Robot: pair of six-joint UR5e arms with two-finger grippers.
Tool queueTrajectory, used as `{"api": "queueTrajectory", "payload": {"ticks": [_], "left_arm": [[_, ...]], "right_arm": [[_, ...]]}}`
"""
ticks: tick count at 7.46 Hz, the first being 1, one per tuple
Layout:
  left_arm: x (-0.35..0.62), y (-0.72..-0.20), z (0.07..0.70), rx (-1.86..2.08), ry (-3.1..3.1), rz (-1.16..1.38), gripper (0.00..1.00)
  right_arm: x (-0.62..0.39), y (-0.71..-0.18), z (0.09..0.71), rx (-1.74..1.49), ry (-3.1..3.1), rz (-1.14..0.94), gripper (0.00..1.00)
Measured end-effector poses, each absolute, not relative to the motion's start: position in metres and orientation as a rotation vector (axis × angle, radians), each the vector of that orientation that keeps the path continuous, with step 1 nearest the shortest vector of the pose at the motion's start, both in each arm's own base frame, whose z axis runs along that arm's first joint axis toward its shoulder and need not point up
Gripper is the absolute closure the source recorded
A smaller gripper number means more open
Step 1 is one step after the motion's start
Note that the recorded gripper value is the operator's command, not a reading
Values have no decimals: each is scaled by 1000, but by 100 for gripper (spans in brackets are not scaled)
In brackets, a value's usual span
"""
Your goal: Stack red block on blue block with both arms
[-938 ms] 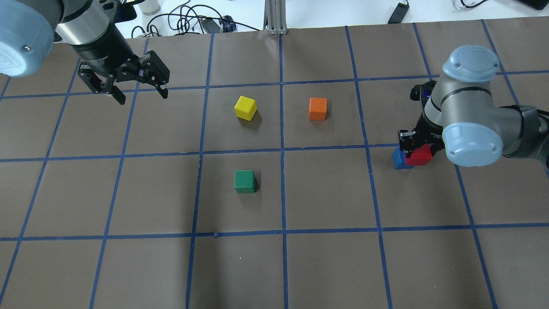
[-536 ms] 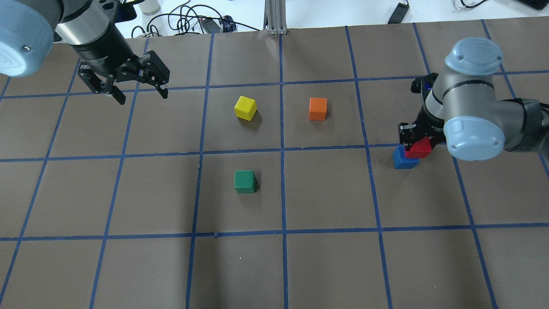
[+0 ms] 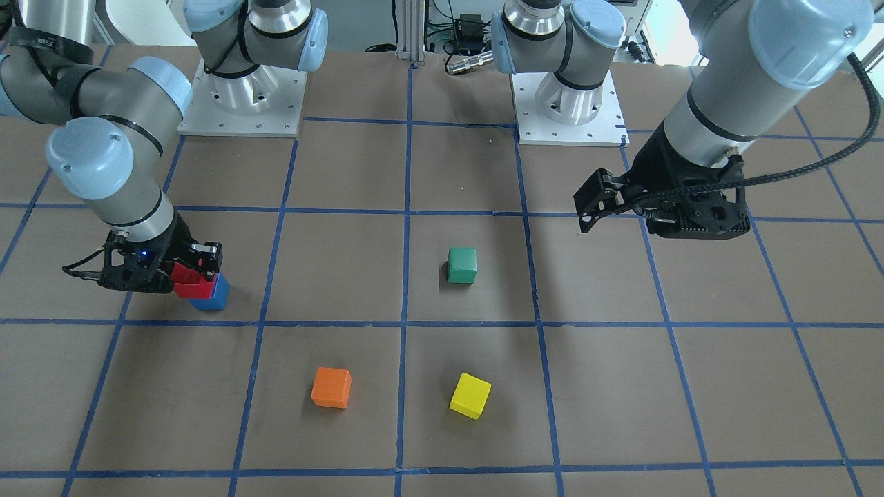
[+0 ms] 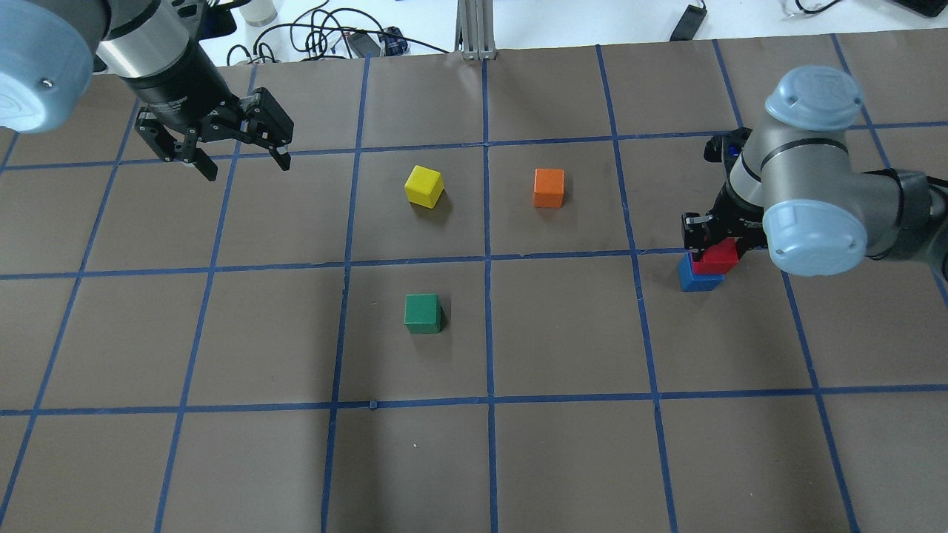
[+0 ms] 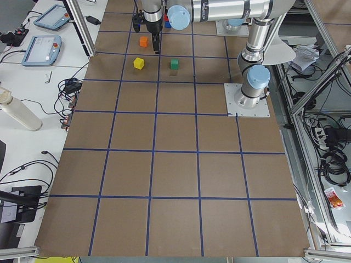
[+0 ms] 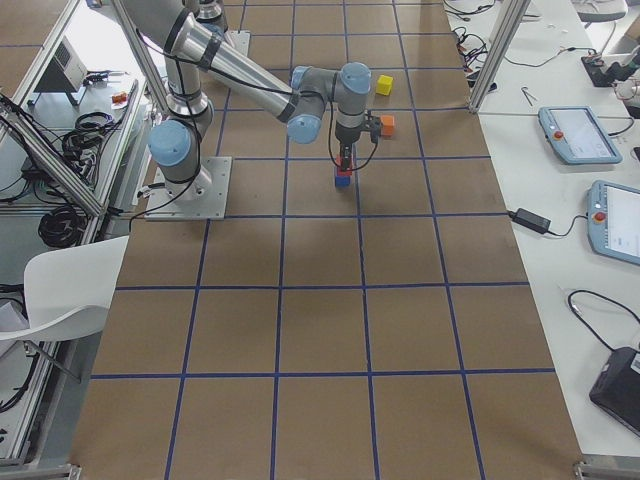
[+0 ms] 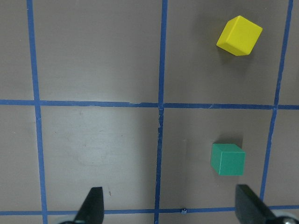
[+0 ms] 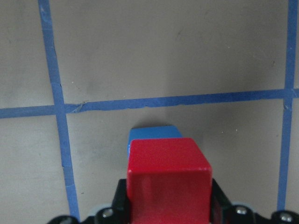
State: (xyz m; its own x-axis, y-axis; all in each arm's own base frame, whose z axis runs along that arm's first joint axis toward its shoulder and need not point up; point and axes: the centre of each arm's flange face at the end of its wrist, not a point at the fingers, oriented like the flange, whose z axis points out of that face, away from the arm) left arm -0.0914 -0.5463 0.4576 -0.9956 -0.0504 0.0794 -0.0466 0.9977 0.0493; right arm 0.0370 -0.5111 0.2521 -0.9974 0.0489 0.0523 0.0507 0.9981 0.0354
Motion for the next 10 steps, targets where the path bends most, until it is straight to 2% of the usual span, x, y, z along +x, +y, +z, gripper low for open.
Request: {"api": "queueTrajectory", "payload": {"ticks": [1, 2, 5, 7, 10], "left_arm": [[-91, -546, 457, 75, -3059, -72, 0], [-91, -547, 457, 75, -3059, -72, 0], [-91, -547, 457, 75, -3059, -73, 0], [-91, -547, 456, 78, -3059, -75, 0], [-92, -547, 456, 82, -3059, -78, 0]], "right_arm": [[37, -511, 251, -76, -3089, -61, 20], [38, -511, 251, -75, -3089, -64, 1], [38, -511, 252, -75, -3088, -63, 0], [50, -520, 276, -40, -3079, -18, 0], [97, -537, 384, -64, -3078, -21, 0]]}}
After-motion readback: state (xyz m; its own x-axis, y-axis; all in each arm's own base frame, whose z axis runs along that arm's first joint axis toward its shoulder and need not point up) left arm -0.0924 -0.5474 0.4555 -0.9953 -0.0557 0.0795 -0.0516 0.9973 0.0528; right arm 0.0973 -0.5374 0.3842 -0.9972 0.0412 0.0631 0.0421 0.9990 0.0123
